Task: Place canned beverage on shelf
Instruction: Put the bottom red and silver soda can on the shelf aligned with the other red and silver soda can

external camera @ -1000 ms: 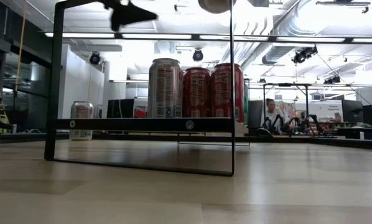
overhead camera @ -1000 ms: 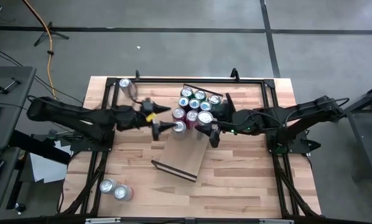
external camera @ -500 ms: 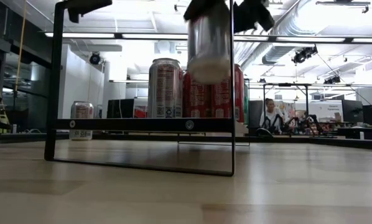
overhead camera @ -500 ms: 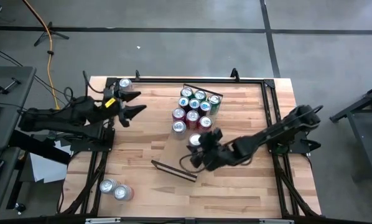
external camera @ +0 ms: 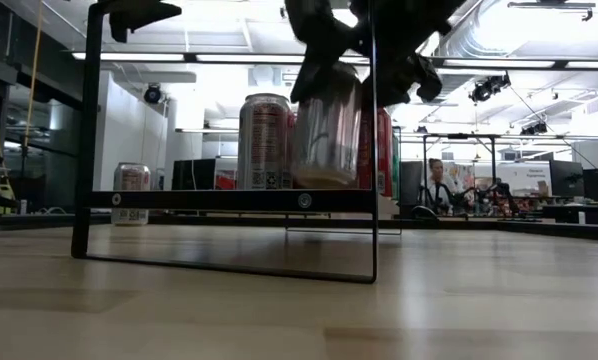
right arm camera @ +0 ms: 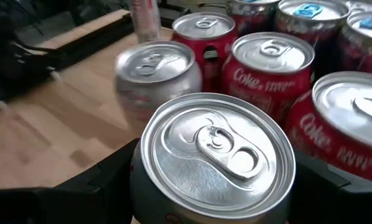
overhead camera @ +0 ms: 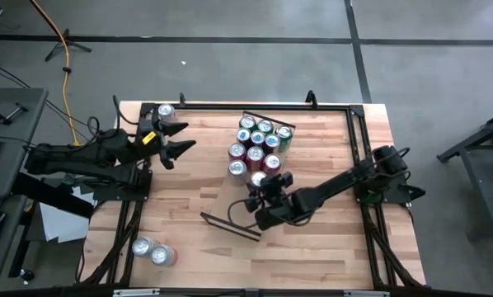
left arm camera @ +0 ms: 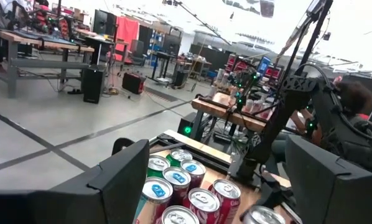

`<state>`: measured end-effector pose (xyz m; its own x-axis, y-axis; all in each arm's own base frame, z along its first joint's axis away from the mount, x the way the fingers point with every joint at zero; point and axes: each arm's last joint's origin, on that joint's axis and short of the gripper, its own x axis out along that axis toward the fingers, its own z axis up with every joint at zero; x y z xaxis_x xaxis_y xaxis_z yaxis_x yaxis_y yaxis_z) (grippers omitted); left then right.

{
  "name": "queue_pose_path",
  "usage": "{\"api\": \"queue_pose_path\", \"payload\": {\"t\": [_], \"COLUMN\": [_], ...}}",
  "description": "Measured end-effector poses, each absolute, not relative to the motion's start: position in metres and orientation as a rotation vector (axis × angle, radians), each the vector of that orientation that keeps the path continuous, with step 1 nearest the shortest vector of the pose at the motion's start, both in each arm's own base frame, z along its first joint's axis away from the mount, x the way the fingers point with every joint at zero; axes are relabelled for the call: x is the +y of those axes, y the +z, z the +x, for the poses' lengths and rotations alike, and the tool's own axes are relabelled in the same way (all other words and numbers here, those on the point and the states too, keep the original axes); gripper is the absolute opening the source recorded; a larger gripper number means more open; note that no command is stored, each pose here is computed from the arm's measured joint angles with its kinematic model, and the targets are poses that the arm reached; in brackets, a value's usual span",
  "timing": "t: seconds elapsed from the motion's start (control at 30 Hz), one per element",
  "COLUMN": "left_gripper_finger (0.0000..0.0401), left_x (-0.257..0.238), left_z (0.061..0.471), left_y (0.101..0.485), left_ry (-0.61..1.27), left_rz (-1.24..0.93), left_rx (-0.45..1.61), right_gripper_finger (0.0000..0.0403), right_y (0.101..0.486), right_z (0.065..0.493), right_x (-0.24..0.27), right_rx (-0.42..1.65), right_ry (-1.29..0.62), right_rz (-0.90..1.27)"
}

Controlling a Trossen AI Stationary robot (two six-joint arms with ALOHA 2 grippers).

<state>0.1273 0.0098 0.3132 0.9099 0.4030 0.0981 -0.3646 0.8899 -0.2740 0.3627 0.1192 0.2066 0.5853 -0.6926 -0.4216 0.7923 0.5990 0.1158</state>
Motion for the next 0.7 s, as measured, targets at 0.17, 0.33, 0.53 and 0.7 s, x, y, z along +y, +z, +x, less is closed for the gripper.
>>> {"api": "queue_pose_path", "payload": {"t": [0.17,0.33,0.53,0.7], "left_gripper_finger": [0.0289,0.0289,0.0289,0.0289], "left_x": [0.010,0.010,0.010,0.010], "left_z": [0.127,0.127,0.127,0.127], "left_y": [0.313,0.313,0.313,0.313], "left_ry": [0.400,0.400,0.400,0.427], "left_rz": [-0.255,-0.254,-0.252,-0.229], "left_rx": [-0.157,-0.156,-0.154,-0.152], "right_gripper_finger": [0.0286,0.0286,0.0350,0.0390], "right_y": [0.204,0.203,0.203,0.209], "right_z": [0.366,0.369,0.370,0.368], "right_x": [0.108,0.101,0.100,0.100], "right_rx": [0.390,0.463,0.478,0.473], "right_ry": [-0.904,-0.869,-0.853,-0.843], "right_rz": [0.228,0.181,0.180,0.190]}}
